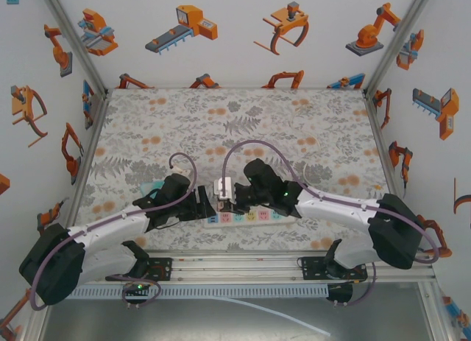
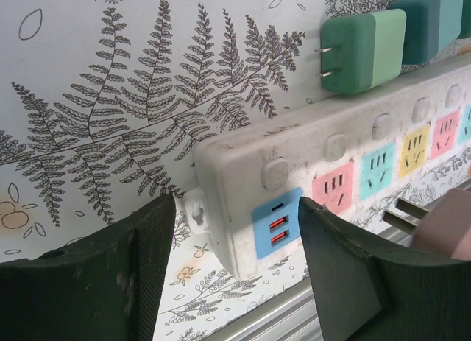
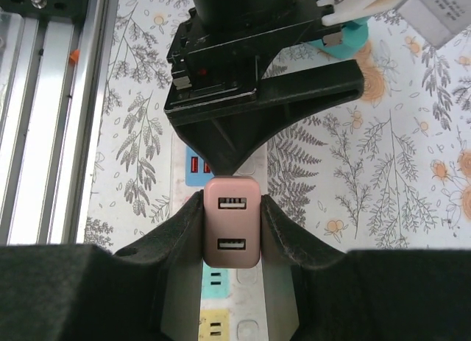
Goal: Pull the plug off the socket
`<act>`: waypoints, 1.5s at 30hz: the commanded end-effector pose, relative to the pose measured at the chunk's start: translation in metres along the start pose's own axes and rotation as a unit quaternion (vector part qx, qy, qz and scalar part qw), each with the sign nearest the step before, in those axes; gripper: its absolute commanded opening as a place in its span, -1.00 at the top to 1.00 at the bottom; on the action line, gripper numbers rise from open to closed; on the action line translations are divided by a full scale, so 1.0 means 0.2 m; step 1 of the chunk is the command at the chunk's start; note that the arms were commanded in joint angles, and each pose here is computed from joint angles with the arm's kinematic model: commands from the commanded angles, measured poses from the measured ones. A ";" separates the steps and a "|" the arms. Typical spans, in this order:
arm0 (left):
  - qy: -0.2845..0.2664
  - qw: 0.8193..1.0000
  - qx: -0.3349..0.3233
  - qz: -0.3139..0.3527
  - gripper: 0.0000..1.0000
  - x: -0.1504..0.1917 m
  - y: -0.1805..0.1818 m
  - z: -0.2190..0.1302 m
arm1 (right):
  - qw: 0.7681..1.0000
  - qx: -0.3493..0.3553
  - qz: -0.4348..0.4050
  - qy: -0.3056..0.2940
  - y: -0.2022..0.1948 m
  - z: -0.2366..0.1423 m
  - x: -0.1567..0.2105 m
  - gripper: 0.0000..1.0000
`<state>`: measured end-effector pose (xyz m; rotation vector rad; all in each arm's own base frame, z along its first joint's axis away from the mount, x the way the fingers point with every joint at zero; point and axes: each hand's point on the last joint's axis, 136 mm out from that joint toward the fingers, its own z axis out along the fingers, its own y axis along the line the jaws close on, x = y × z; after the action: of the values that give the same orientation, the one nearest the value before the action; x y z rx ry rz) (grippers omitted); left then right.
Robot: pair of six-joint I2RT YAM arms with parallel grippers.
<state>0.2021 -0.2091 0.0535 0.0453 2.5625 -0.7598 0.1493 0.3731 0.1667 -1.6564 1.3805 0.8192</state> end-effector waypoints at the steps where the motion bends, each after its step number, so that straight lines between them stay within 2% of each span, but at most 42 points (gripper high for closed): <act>1: 0.041 0.998 -0.047 -0.006 -0.29 0.13 0.13 -0.01 | 0.998 0.053 0.008 -0.040 -0.06 -0.07 -0.10 0.74; 6: 0.002 1.000 -0.005 0.024 -0.34 0.02 0.01 -0.11 | 0.984 0.122 0.103 -0.073 -0.21 -0.21 -0.16 0.73; 9: -0.025 0.998 0.033 0.047 -0.37 -0.05 -0.10 -0.19 | 0.957 0.178 0.208 -0.094 -0.37 -0.32 -0.14 0.70; 12: -0.055 0.995 0.063 0.061 -0.37 -0.10 -0.19 -0.27 | 0.902 0.264 0.326 -0.103 -0.57 -0.47 0.00 0.67; 15: -0.088 0.988 0.100 0.081 -0.38 -0.15 -0.29 -0.36 | 0.837 0.331 0.422 -0.106 -0.70 -0.63 0.21 0.67; 17: -0.104 0.982 0.124 0.098 -0.39 -0.17 -0.36 -0.41 | 0.786 0.364 0.484 -0.126 -0.76 -0.75 0.36 0.68; 21: -0.118 0.973 0.148 0.129 -0.41 -0.19 -0.45 -0.48 | 0.710 0.400 0.558 -0.157 -0.80 -0.90 0.61 0.70; 25: -0.113 0.970 0.158 0.146 -0.42 -0.17 -0.49 -0.49 | 0.650 0.421 0.606 -0.180 -0.81 -1.02 0.83 0.70; 28: -0.105 0.971 0.155 0.148 -0.43 -0.16 -0.49 -0.46 | 0.632 0.421 0.625 -0.180 -0.81 -1.05 0.93 0.70; 32: -0.100 0.971 0.153 0.152 -0.43 -0.16 -0.50 -0.46 | 0.633 0.392 0.646 -0.167 -0.84 -0.99 1.01 0.69; 36: -0.100 0.972 0.149 0.155 -0.44 -0.17 -0.49 -0.46 | 0.625 0.388 0.660 -0.154 -0.85 -0.94 1.10 0.64; 40: -0.108 0.971 0.142 0.158 -0.45 -0.18 -0.49 -0.47 | 0.614 0.387 0.672 -0.143 -0.85 -0.91 1.17 0.46; 45: -0.108 0.971 0.139 0.160 -0.45 -0.19 -0.49 -0.47 | 0.593 0.409 0.683 -0.122 -0.81 -0.92 1.25 0.10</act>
<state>0.1780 -0.2372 0.1754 0.4067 2.1970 -0.9367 0.3468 0.1149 0.0618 0.4608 2.2283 0.8809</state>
